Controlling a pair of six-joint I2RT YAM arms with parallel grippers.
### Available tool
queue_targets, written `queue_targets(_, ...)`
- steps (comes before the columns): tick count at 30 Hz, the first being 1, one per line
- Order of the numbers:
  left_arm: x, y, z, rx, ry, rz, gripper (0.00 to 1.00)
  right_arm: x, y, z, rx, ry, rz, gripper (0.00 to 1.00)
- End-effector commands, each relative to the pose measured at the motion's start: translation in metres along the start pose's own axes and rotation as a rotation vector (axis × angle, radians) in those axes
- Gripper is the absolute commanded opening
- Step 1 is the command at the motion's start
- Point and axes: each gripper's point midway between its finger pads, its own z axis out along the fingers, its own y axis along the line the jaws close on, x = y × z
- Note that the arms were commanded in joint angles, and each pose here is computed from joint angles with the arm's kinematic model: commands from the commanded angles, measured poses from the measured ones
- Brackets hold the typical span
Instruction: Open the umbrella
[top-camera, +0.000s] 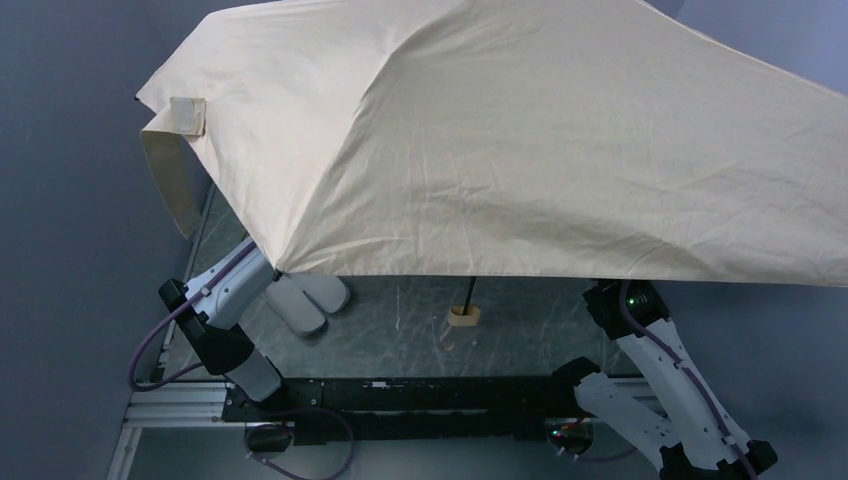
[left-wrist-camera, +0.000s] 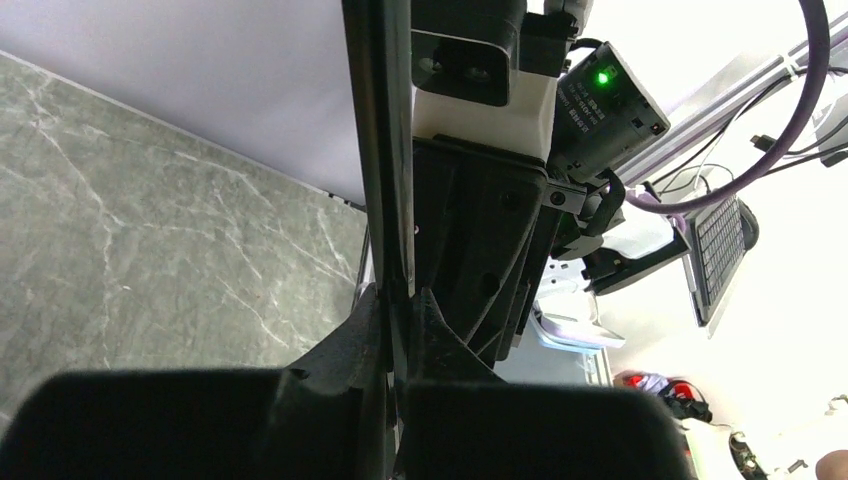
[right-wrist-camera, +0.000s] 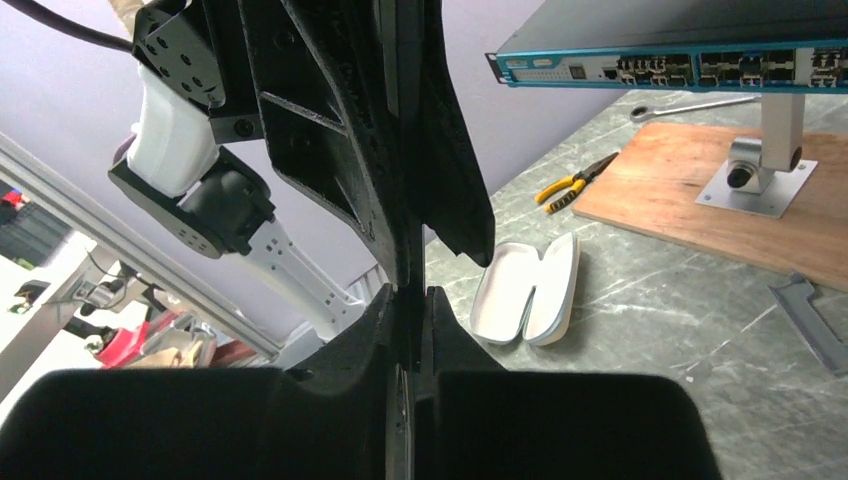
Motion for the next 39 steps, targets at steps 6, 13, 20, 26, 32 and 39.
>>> queue_targets(6, -0.033, -0.013, -0.007, -0.097, -0.104, 0.177, 0.54, -0.03, 0.005, -0.007, 0.064, -0.108, -0.071, 0.0)
queue_targets(13, -0.019, 0.008, -0.026, -0.276, -0.091, 0.188, 1.0, -0.079, 0.01, 0.0, 0.092, -0.259, -0.132, 0.0)
queue_targets(20, -0.004, 0.012, -0.069, -0.432, -0.124, 0.202, 0.99, -0.115, 0.004, 0.024, 0.11, -0.305, -0.223, 0.0)
queue_targets(26, 0.034, 0.019, -0.121, -0.558, -0.154, 0.185, 0.99, -0.137, -0.016, 0.046, 0.161, -0.325, -0.272, 0.0)
queue_targets(32, 0.091, 0.038, -0.172, -0.699, -0.115, 0.155, 0.99, -0.142, -0.046, 0.068, 0.217, -0.314, -0.254, 0.0)
queue_targets(39, 0.161, 0.056, -0.234, -0.874, -0.022, 0.073, 0.99, -0.125, -0.09, 0.079, 0.294, -0.255, -0.216, 0.0)
